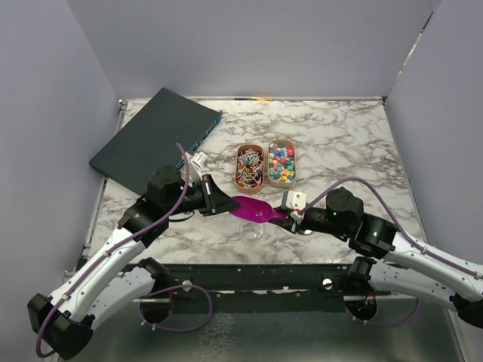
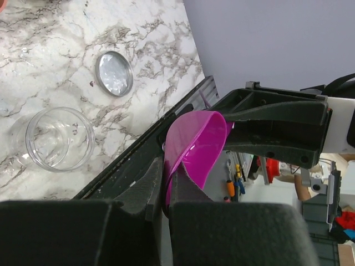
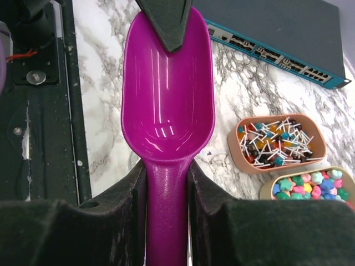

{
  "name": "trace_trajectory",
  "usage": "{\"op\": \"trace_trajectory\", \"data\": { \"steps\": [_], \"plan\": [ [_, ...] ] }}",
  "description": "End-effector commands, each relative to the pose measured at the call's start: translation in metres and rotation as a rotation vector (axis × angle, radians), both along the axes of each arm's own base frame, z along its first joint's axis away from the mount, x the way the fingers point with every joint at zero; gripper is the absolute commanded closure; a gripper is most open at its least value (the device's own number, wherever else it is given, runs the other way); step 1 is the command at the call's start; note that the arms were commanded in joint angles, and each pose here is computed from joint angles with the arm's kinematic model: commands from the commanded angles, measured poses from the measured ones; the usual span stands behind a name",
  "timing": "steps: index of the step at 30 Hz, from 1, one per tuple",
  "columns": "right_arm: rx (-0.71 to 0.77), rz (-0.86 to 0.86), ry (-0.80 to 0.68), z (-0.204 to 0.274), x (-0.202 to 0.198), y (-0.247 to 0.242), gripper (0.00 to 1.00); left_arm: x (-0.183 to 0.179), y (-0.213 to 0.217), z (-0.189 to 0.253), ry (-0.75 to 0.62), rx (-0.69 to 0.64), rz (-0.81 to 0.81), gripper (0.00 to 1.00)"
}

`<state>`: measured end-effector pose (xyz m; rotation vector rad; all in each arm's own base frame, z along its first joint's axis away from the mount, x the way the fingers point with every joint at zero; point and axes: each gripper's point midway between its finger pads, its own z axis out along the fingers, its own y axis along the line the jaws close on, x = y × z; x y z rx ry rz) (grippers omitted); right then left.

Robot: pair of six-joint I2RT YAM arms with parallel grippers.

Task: Pack the candies
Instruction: Pick up the spatula from the center of the board.

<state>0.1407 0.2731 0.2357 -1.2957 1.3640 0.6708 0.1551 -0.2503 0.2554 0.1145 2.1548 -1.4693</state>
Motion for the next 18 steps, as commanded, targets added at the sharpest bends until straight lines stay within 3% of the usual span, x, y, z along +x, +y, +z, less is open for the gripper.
{"op": "trace_trajectory", "data": {
  "steps": [1, 5, 10, 13, 18],
  "plan": [
    [0.047, -0.007, -0.011, 0.01, -0.001, 0.0, 0.84, -0.002, -0.003, 0.009, -0.01, -0.023, -0.016, 1.0],
    [0.084, 0.004, -0.004, 0.014, -0.005, 0.001, 0.99, -0.001, -0.002, 0.001, 0.003, -0.01, -0.004, 1.0],
    [0.122, -0.023, 0.008, 0.021, -0.003, 0.0, 1.0, 0.002, 0.0, -0.007, 0.004, 0.007, 0.015, 1.0],
    [0.11, -0.05, 0.032, 0.02, 0.0, -0.001, 1.0, 0.007, 0.003, -0.013, 0.0, 0.025, 0.043, 0.81],
    [0.097, -0.095, 0.056, 0.017, 0.005, -0.004, 1.0, 0.013, 0.007, -0.021, -0.012, 0.047, 0.084, 0.59]
  ]
}}
